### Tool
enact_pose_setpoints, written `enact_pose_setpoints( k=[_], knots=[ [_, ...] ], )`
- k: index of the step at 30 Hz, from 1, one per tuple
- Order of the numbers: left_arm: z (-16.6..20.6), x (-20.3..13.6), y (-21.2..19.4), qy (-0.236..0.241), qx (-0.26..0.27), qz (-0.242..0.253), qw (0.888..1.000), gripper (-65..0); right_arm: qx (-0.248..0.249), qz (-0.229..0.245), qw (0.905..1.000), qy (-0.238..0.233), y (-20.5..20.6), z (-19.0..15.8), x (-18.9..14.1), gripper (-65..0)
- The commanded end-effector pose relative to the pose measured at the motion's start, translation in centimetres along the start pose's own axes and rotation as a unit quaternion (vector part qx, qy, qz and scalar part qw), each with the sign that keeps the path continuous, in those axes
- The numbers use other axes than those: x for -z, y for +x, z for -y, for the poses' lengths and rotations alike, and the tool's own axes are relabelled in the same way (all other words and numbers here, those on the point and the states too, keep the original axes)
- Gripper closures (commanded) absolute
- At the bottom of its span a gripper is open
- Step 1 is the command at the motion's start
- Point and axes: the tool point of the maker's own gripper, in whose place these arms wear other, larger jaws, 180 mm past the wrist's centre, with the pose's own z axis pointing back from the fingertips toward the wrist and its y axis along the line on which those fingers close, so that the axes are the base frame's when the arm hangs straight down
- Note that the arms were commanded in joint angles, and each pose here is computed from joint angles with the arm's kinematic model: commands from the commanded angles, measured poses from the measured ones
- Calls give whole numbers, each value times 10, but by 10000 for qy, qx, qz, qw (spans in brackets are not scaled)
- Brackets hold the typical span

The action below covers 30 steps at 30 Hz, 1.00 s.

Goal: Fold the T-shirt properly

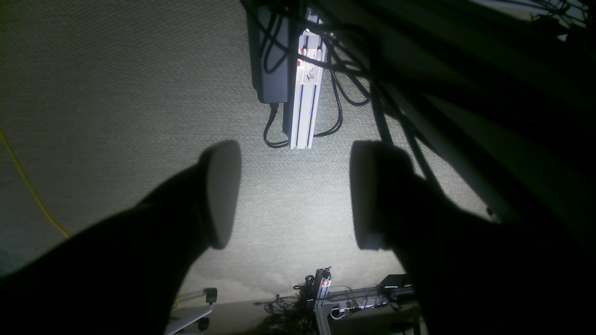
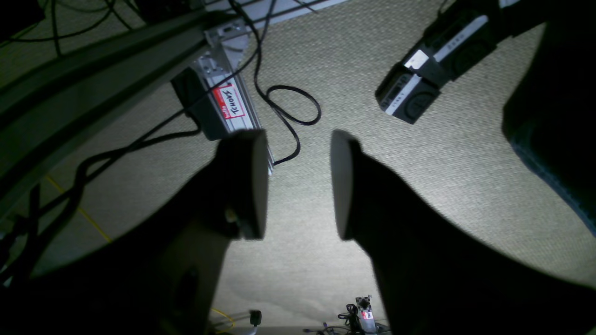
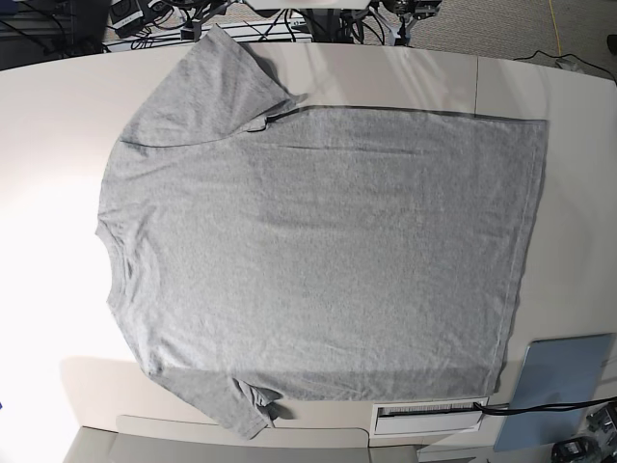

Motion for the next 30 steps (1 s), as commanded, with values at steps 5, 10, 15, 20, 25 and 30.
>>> enact_pose_setpoints(
  k=[5,10,15,20,25,30],
  knots=[
    [1,0,0,-33,9,34,10000,-378,-17,2,10000,-44,-1,7,-1,-225],
    [1,0,9,-35,10,272,9996,-378,-17,-89,9999,-48,-4,7,-1,-225],
    [3,-1,7,-147,75,236,9996,-378,-24,-245,9997,-41,-10,7,-2,-225],
    [2,-8,-8,-778,269,165,9965,-375,-806,-456,9955,177,-36,8,-7,-225],
    [-27,-21,-27,-853,135,263,9959,-373,-1311,-530,9898,191,-68,21,-20,-225],
    [-50,-46,-49,-986,-113,551,9935,-349,-1515,-427,9874,171,-94,45,-46,-225]
  ],
)
